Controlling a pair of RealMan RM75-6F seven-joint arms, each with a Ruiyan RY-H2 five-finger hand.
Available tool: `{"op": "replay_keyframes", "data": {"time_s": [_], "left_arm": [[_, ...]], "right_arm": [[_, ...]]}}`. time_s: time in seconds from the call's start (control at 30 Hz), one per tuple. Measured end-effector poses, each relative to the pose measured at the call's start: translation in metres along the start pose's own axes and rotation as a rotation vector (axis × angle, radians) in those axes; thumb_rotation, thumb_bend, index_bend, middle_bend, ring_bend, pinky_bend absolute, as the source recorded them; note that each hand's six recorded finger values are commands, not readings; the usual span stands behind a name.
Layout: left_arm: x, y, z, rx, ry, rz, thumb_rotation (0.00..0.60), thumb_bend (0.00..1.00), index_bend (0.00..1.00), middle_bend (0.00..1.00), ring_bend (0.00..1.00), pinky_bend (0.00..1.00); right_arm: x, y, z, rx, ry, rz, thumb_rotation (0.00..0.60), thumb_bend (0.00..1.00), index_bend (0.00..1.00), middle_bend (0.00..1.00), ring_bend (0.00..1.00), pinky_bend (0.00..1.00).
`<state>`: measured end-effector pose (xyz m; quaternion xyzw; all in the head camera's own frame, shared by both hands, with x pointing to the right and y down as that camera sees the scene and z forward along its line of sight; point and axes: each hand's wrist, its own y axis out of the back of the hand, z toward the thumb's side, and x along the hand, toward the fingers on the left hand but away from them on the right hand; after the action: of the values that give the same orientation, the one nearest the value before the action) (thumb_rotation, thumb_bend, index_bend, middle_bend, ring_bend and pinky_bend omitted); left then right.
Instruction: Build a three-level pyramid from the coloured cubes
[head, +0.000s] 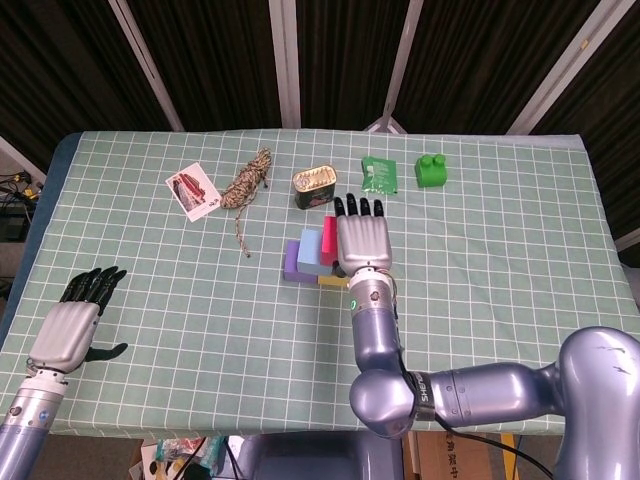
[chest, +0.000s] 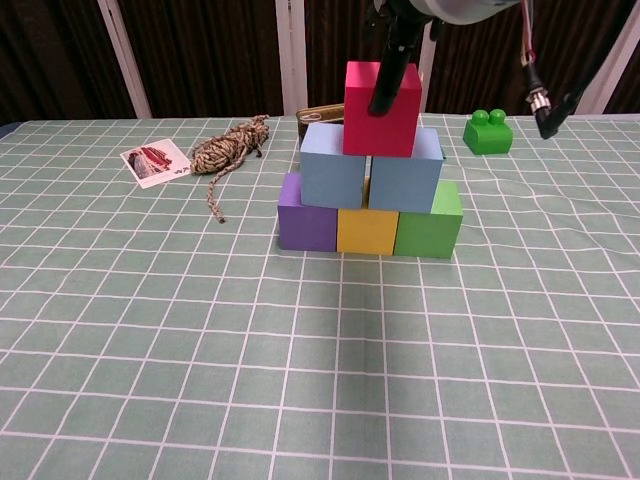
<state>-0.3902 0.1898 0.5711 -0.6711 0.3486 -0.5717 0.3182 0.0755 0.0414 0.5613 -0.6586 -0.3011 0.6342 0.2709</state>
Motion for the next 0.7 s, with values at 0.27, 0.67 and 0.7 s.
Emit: {"op": "replay_keyframes", "data": {"time_s": [0.27,0.67,0.7], "left_arm": [[-0.001,0.003,-0.001,-0.002,0.001,0.016,0.600,0.09,0.00,0.03,0.01,0.05],[-0.005,0.010,-0.003,-0.009,-0.002,0.069,0.600,0.09,0.00,0.03,0.01,0.05],[-0.005,0.010,-0.004,-0.009,-0.001,0.076,0.600,0.09,0.00,0.03,0.01,0.05]], "right_arm": [[0.017,0.007,-0.004,0.027,0.045,-0.015,0.600,0.26,0.00,0.00,0.00,0.00],[0.050,0.038,-0.090,0.015,-0.007,-0.195,0.600,0.26,0.00,0.00,0.00,0.00],[0.052,0.039,-0.102,0.011,-0.021,-0.212,0.600,0.26,0.00,0.00,0.00,0.00]]}}
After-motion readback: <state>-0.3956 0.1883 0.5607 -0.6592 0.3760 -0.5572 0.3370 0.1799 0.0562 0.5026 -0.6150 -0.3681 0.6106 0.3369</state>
